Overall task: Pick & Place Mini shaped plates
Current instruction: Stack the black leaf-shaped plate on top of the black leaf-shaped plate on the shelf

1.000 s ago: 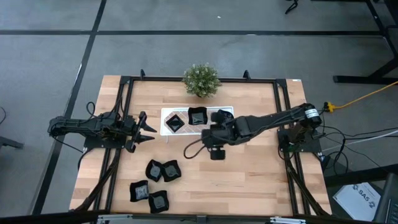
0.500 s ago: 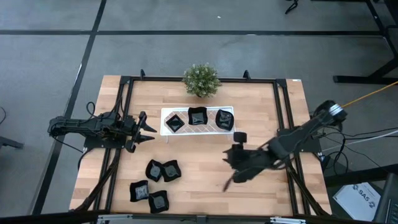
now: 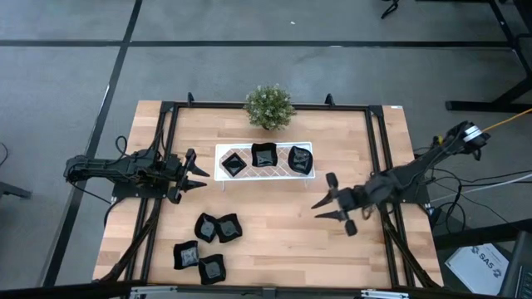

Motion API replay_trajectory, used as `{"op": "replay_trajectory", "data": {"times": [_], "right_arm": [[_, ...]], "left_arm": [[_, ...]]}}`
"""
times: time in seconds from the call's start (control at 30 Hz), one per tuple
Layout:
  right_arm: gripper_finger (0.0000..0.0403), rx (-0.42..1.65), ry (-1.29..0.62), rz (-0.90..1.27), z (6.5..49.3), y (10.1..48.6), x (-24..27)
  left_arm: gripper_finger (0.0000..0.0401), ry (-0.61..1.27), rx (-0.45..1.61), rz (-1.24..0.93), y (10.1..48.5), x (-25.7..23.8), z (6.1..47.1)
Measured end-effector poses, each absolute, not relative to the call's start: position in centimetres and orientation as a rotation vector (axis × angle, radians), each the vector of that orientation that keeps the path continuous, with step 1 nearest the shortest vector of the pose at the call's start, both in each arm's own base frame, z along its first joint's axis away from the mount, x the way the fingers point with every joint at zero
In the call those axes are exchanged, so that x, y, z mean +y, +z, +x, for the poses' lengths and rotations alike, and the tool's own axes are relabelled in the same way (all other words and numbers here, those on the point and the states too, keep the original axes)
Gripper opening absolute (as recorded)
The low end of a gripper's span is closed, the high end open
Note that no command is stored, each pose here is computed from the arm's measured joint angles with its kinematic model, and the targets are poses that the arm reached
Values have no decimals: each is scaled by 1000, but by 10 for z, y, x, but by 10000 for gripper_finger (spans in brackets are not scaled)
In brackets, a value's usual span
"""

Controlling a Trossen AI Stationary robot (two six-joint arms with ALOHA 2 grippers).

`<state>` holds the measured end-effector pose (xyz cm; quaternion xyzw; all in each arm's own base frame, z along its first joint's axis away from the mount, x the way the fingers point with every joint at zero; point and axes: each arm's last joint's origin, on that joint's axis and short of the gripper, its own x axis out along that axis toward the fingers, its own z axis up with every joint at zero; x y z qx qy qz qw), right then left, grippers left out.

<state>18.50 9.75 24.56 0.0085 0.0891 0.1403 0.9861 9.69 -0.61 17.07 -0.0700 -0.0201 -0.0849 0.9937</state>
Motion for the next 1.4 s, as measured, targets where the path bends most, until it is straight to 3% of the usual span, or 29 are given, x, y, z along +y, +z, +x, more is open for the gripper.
{"op": "replay_trajectory", "data": {"times": [0.33, 0.83, 1.4], "right_arm": [[124, -33, 366, 45, 140, 223, 59], [124, -318, 282, -17, 99, 198, 30], [124, -138, 234, -219, 94, 176, 22]], "left_arm": [[143, -170, -40, -140, 171, -6, 97], [143, -171, -40, -140, 171, -6, 97], [143, -173, -37, -150, 171, -6, 97]]}}
